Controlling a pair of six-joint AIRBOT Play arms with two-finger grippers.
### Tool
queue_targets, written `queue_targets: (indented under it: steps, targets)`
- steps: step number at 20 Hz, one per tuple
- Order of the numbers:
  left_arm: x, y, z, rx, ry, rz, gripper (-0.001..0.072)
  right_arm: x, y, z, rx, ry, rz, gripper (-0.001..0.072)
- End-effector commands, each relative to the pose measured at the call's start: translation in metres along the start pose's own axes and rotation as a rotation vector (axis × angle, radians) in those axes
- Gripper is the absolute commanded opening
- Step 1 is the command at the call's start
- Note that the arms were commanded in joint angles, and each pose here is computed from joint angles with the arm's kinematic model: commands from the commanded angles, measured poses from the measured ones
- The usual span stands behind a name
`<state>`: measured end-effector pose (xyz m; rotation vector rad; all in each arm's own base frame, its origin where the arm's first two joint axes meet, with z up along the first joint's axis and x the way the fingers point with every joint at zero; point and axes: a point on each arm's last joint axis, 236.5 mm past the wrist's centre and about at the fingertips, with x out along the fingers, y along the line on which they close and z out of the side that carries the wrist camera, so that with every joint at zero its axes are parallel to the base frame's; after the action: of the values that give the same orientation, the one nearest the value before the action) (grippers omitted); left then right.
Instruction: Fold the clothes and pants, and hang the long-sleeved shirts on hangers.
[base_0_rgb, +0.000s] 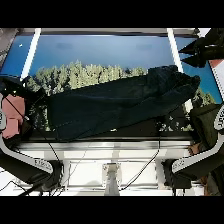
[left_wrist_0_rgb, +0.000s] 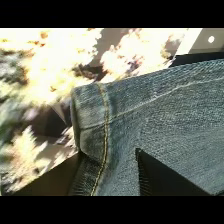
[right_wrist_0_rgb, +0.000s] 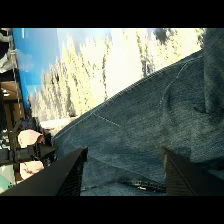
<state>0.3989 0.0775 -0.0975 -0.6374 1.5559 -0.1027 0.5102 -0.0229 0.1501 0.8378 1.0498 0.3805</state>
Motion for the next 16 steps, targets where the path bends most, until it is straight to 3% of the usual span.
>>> queue_targets:
  steps: [1, 2, 3, 5, 7, 8, 14, 15, 16]
  targets:
    - [0.002, -0.004, 0.001, 0.008, -0.001, -0.007, 0.0117, 0.003, 0.003, 0.0, -0.005, 0.001, 0.004, 0.0497]
    - [0.002, -0.003, 0.002, 0.01, -0.007, -0.006, 0.0009, 0.003, 0.003, 0.0, -0.005, 0.0, 0.003, 0.0496]
    - [0.002, -0.003, 0.003, 0.011, -0.01, -0.005, 0.0009, 0.003, 0.003, 0.0, -0.005, -0.002, 0.002, 0.0478]
    - [0.0, -0.004, 0.006, 0.014, -0.022, -0.003, 0.0007, 0.003, 0.001, 0.004, -0.005, -0.019, -0.007, 0.0361]
    - [-0.011, -0.006, 0.021, 0.019, -0.074, 0.006, 0.0006, 0.002, -0.012, 0.009, -0.007, -0.038, -0.06, 0.01]
    - [-0.02, -0.008, 0.033, 0.004, -0.117, 0.014, 0.0005, 0.001, -0.025, 0.012, -0.01, -0.05, -0.117, 0.0052]
    - [-0.095, -0.05, 0.123, 0.013, -0.488, 0.024, 0.0005, -0.046, -0.152, 0.021, 0.048, -0.101, -0.675, 0.0057]
    - [-0.1, -0.059, 0.132, 0.03, -0.527, 0.022, 0.0005, -0.047, -0.16, 0.019, 0.053, -0.092, -0.704, 0.0112]
    - [-0.102, -0.069, 0.138, 0.051, -0.558, 0.021, 0.0005, -0.046, -0.166, 0.017, 0.064, -0.082, -0.718, 0.0278]
